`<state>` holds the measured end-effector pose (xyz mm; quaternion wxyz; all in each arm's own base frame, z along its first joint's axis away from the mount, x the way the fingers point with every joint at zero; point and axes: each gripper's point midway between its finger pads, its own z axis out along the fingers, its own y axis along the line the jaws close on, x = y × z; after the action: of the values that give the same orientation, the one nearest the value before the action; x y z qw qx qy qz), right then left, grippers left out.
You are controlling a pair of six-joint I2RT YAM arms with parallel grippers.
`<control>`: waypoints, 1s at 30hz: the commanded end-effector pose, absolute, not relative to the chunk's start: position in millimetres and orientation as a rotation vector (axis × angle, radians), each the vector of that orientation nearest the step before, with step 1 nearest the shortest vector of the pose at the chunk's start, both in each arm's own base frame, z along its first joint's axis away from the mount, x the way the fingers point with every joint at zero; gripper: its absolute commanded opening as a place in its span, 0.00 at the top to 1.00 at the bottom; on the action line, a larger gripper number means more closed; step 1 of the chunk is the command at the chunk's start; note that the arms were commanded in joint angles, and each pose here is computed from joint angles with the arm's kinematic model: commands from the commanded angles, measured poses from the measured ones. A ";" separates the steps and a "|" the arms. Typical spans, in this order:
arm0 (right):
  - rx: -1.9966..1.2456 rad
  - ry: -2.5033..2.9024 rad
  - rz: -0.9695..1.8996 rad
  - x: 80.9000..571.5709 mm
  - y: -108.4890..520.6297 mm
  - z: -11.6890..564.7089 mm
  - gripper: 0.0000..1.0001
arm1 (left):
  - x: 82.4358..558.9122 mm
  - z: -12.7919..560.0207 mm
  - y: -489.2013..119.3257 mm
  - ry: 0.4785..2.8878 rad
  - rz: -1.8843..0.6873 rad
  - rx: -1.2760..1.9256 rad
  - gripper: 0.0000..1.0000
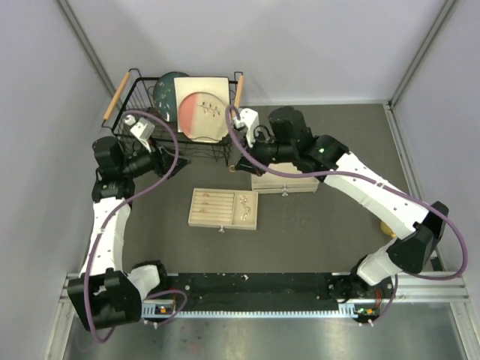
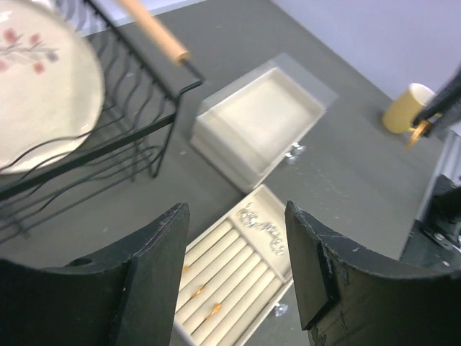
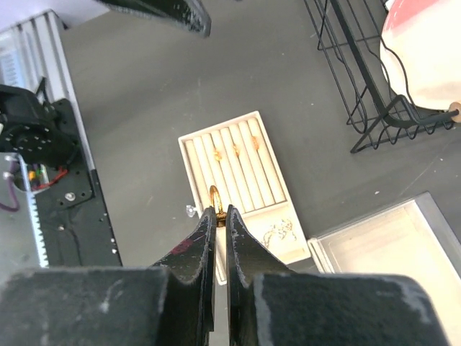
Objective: Organize the mixed jewelry
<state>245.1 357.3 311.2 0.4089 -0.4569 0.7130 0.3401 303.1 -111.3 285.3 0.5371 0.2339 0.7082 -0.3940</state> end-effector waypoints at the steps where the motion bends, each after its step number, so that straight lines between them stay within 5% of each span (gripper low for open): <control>1: -1.223 1.775 0.717 250.7 383.3 284.1 1.00 | 305.6 269.2 -75.8 1.731 -0.768 0.511 0.39; 13: -1.413 1.735 0.474 244.2 461.9 191.8 1.00 | 319.0 223.1 22.8 1.953 -0.405 0.162 0.41; 30: -1.524 1.754 0.355 236.2 501.4 107.8 1.00 | 312.4 197.0 105.1 2.018 -0.339 -0.099 0.42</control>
<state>231.3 477.1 86.8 0.3446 -0.6025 0.7081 0.1298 310.1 95.5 184.4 0.5060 -0.0512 0.8487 -0.1450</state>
